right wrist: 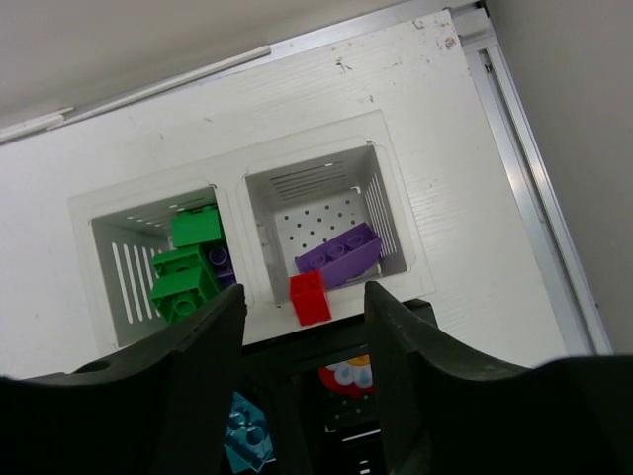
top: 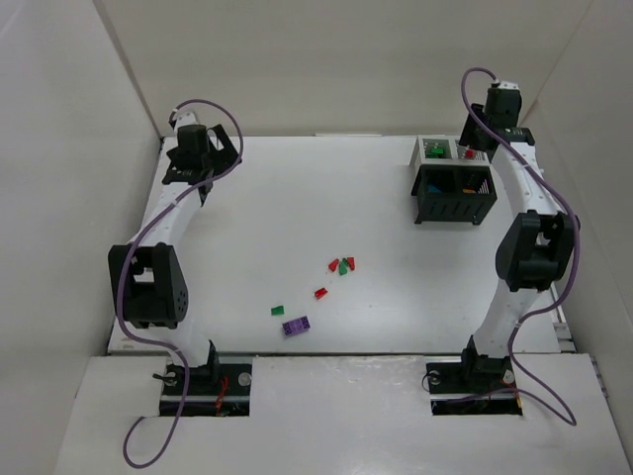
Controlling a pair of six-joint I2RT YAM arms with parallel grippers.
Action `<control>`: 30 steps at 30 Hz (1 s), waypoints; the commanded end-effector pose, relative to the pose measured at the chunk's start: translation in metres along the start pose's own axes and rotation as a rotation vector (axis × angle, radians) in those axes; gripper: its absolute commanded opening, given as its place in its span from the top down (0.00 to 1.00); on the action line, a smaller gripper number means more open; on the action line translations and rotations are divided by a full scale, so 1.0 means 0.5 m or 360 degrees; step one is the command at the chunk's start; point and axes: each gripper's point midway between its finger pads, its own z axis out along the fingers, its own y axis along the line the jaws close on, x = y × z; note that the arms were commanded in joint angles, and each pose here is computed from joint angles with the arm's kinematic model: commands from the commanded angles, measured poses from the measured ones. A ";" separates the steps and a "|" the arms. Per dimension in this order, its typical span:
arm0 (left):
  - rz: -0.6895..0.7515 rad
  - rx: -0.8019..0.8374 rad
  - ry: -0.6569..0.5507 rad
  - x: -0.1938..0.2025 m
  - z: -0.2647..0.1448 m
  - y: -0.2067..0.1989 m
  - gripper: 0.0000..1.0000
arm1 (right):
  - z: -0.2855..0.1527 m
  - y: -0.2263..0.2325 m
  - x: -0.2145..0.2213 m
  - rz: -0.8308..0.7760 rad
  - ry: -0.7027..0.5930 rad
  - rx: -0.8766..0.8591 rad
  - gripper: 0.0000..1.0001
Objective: Sort the legos into containers by color
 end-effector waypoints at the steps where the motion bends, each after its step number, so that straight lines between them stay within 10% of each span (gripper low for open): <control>1: -0.0015 0.0092 -0.0120 -0.081 -0.029 -0.035 0.00 | -0.007 0.003 -0.042 0.0015 -0.0080 -0.0021 0.42; 19: -0.0155 0.0198 -0.0100 -0.026 -0.162 -0.020 0.00 | -0.149 0.032 0.007 -0.0060 -0.0147 -0.0291 0.41; 30: -0.0245 0.0171 0.0030 0.063 -0.216 -0.023 0.00 | -0.287 0.233 0.176 -0.0399 -0.0014 -0.0617 0.39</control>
